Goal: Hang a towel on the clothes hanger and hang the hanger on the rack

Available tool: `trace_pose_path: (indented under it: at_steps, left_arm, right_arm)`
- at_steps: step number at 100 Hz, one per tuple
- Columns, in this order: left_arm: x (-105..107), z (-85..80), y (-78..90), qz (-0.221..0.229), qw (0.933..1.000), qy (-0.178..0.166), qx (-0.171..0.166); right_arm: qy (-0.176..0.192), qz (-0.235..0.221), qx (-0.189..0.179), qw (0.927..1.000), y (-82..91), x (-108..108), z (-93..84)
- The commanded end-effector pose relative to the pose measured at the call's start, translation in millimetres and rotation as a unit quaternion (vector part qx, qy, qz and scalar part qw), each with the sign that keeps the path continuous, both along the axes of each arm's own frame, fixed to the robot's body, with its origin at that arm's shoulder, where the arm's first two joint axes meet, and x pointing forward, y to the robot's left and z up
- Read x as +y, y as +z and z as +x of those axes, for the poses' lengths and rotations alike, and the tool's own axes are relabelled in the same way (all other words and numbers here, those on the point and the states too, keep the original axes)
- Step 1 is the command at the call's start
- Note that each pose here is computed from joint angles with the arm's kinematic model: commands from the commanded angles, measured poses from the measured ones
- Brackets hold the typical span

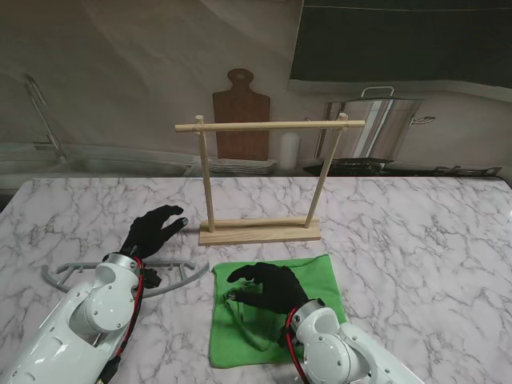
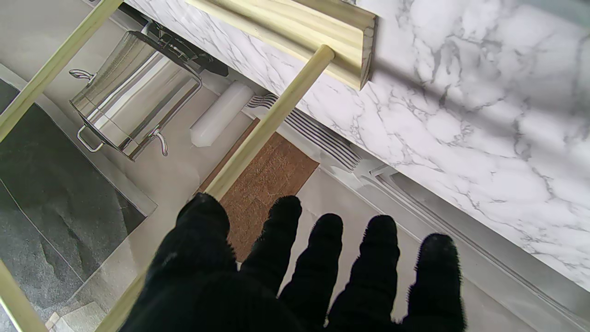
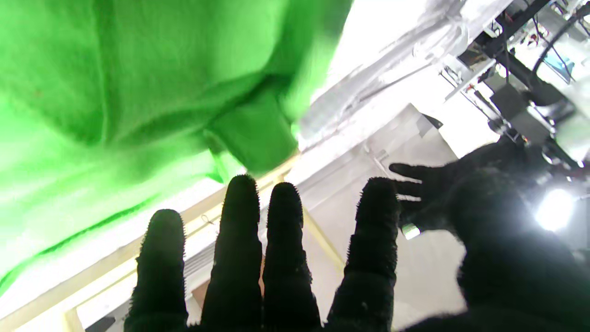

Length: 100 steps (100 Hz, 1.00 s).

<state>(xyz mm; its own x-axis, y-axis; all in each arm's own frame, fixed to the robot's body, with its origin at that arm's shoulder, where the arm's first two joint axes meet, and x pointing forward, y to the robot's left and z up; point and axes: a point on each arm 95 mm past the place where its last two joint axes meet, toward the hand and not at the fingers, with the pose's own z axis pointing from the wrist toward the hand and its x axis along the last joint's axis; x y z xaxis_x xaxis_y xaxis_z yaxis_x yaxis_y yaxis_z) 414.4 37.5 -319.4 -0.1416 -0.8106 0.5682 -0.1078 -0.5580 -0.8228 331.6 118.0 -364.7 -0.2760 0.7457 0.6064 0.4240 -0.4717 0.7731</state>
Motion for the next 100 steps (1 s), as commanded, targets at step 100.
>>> trace_pose_path:
  at_steps: [100]
  left_arm:
    - [-8.6, -3.1, 3.6, 0.062, 0.9954, -0.064, 0.035]
  right_arm:
    - [-0.095, -0.168, -0.101, 0.976, -1.6, -157.1, 19.2]
